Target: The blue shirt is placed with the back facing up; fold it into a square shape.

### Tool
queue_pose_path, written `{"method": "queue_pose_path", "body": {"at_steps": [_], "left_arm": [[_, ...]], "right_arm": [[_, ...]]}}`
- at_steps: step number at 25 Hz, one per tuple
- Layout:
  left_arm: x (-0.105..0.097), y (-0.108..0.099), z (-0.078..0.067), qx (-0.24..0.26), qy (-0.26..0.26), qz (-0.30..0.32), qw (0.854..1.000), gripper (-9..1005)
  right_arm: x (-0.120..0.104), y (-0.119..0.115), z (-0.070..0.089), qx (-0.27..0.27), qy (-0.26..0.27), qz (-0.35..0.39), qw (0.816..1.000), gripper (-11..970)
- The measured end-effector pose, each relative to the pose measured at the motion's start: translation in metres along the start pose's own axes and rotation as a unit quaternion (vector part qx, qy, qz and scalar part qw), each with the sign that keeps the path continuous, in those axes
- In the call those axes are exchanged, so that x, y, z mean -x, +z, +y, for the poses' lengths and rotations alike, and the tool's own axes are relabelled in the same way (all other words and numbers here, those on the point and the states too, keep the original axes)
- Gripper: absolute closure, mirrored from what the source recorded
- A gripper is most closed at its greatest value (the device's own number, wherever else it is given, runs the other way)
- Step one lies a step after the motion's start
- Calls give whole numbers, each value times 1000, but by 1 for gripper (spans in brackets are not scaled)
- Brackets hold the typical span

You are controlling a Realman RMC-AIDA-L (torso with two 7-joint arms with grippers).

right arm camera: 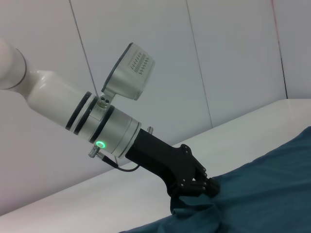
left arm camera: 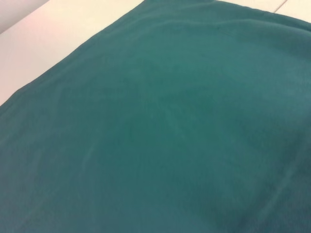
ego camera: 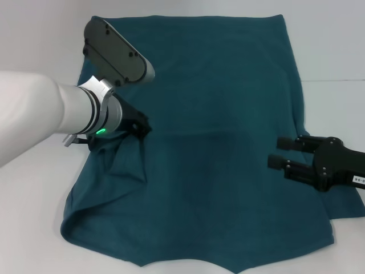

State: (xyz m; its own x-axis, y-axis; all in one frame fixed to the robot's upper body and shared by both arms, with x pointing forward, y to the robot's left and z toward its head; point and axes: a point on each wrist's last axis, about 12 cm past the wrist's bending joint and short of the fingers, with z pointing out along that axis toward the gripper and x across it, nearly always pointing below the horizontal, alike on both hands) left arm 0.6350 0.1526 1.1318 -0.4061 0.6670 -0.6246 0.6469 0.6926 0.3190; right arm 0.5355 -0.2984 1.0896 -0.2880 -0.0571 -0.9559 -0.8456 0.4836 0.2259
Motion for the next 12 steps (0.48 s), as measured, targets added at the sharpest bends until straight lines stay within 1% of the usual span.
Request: {"method": "queue_pose_path", "body": {"at_steps": [3, 6, 9, 12], "left_arm": [[-1, 1, 1, 3, 3, 3, 1000, 909], [-9, -3, 6, 9, 5, 17, 1000, 904], [-18, -14, 16, 12, 10, 36, 999, 898], [-22, -32, 34, 24, -2, 33, 999, 893]], "right_arm": [[-2, -2, 1, -2, 2, 1, 1000, 375], [-5, -4, 2, -4, 5, 1, 1000, 375], [-7, -7, 3, -6, 10, 0, 1000, 375], [-8, -7, 4, -5, 12, -1, 1000, 375]]}}
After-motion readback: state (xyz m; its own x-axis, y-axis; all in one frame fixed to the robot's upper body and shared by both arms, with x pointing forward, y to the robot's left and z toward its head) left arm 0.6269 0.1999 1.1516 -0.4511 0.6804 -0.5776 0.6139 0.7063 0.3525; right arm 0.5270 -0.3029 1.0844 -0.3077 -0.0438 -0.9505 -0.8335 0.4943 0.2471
